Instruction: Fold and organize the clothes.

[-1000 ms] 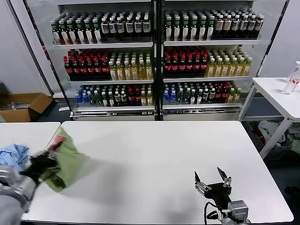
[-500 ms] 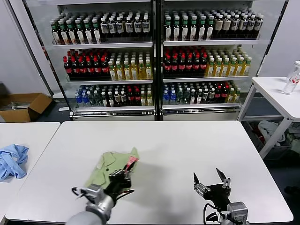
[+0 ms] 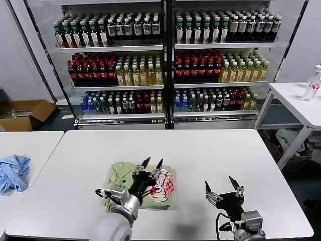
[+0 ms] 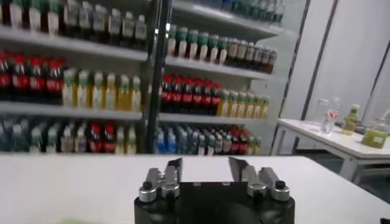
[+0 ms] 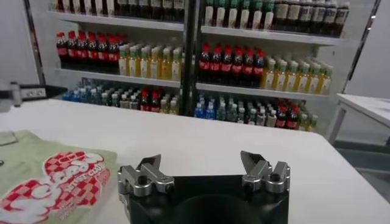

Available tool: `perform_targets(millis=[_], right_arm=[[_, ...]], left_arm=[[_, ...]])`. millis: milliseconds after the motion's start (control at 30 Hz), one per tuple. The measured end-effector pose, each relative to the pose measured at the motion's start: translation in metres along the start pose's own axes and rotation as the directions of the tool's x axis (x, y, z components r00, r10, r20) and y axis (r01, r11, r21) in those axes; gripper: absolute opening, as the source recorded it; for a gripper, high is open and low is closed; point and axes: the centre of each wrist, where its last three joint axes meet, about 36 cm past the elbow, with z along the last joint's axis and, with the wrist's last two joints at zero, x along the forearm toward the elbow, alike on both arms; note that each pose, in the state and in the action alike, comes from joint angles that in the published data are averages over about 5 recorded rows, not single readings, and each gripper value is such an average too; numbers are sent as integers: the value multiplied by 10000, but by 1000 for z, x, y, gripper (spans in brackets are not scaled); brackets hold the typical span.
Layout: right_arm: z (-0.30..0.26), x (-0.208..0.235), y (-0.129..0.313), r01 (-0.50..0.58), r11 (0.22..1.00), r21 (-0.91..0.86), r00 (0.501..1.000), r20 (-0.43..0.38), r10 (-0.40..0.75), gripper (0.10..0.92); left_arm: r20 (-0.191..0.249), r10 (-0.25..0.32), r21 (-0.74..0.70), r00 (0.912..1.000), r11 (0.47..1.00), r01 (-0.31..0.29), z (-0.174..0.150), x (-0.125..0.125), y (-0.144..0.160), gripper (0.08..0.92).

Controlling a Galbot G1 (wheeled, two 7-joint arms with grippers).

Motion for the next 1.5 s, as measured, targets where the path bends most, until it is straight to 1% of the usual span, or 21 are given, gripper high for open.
perform_targets(millis=[67,167,267,367,500,633,733,800,867,1067,1267,1367,1433,1500], right_arm=[[1,-9,5,160,9998,-134,9999,-50,-160,823],[4,-27,15,498,9981,-364,9986,-180,-505,823],[9,-48,30,849,9946,-601,9955,-366,-872,823],[15,-68,48,1200,9894,-814,9902,-614,-1252,823],[25,-91,72,1607,9807,-1113,9797,-1023,-1722,823],[34,-105,90,1950,9700,-1450,9661,-1424,-2155,807],[38,-111,97,2146,9613,-1728,9567,-1612,-2425,741],[39,-114,100,2244,9555,-1917,9517,-1677,-2572,681],[39,-117,103,2338,9495,-2092,9473,-1709,-2709,629],[38,-121,109,2541,9360,-2437,9387,-1711,-2994,455],[27,-118,102,2564,9354,-2434,9456,-1375,-2949,282],[17,-113,89,2464,9420,-2278,9557,-1042,-2752,196],[12,-108,77,2329,9492,-2114,9636,-818,-2547,142],[9,-104,64,2122,9584,-1911,9716,-635,-2278,115]], left_arm=[[129,-213,-470,9997,9987,219,-1,4,16,593],[265,-798,-1291,9965,9882,826,0,10,51,680],[436,-1503,-2032,9877,9666,1561,-2,19,90,761],[643,-2158,-2590,9743,9393,2251,-7,30,124,810],[836,-2811,-3078,9560,9052,2931,-13,39,157,822],[1001,-3237,-3359,9408,8791,3382,-17,45,179,823],[1117,-3513,-3516,9296,8609,3676,-23,48,193,823],[1185,-3674,-3580,9225,8507,3848,-27,51,202,822],[1236,-3775,-3594,9177,8450,3960,-30,53,208,823],[1302,-3921,-3502,9107,8411,4122,-33,57,218,823],[1332,-3971,-3417,9081,8417,4182,-31,60,223,823],[1418,-3900,-3387,9098,8445,4148,-27,60,223,823],[1507,-3779,-3366,9135,8492,4069,-24,60,221,823],[1613,-3613,-3329,9184,8561,3953,-20,59,219,822]])
